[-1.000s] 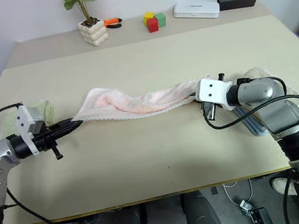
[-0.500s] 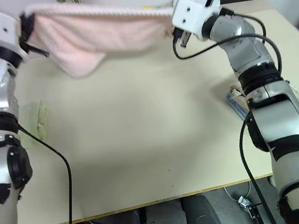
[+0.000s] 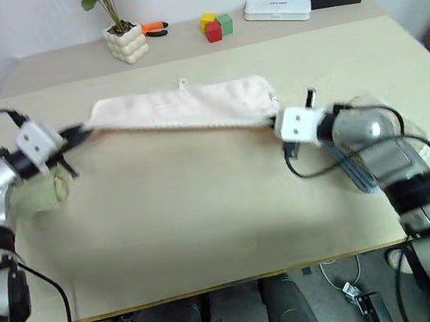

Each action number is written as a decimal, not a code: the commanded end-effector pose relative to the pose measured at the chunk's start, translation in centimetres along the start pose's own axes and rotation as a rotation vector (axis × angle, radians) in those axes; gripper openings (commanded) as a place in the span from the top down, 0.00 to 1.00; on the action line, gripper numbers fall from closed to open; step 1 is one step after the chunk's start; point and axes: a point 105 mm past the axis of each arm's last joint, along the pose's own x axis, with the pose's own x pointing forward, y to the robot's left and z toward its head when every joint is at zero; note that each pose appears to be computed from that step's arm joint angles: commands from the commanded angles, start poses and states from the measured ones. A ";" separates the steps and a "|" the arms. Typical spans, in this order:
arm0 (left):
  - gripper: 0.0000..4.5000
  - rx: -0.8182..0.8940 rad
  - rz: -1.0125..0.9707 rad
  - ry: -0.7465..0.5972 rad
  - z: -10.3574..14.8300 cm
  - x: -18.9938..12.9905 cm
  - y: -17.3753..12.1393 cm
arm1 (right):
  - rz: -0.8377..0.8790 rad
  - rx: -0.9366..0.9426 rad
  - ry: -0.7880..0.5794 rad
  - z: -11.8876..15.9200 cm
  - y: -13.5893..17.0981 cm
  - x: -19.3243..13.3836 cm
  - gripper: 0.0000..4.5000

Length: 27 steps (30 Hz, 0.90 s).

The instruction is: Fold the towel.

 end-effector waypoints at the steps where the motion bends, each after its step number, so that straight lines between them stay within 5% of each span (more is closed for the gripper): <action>1: 1.00 0.038 -0.030 -0.039 1.9 -2.2 0.9 | -0.062 -0.029 -0.007 1.2 -2.1 -2.5 0.99; 18: 1.00 -0.259 -0.439 0.117 3.8 -7.3 -6.3 | 0.366 0.035 0.028 0.6 5.6 -8.1 0.99; 27: 1.00 -0.312 -0.364 0.110 3.8 -7.4 -7.4 | 0.326 0.079 0.031 0.1 4.2 -8.9 0.99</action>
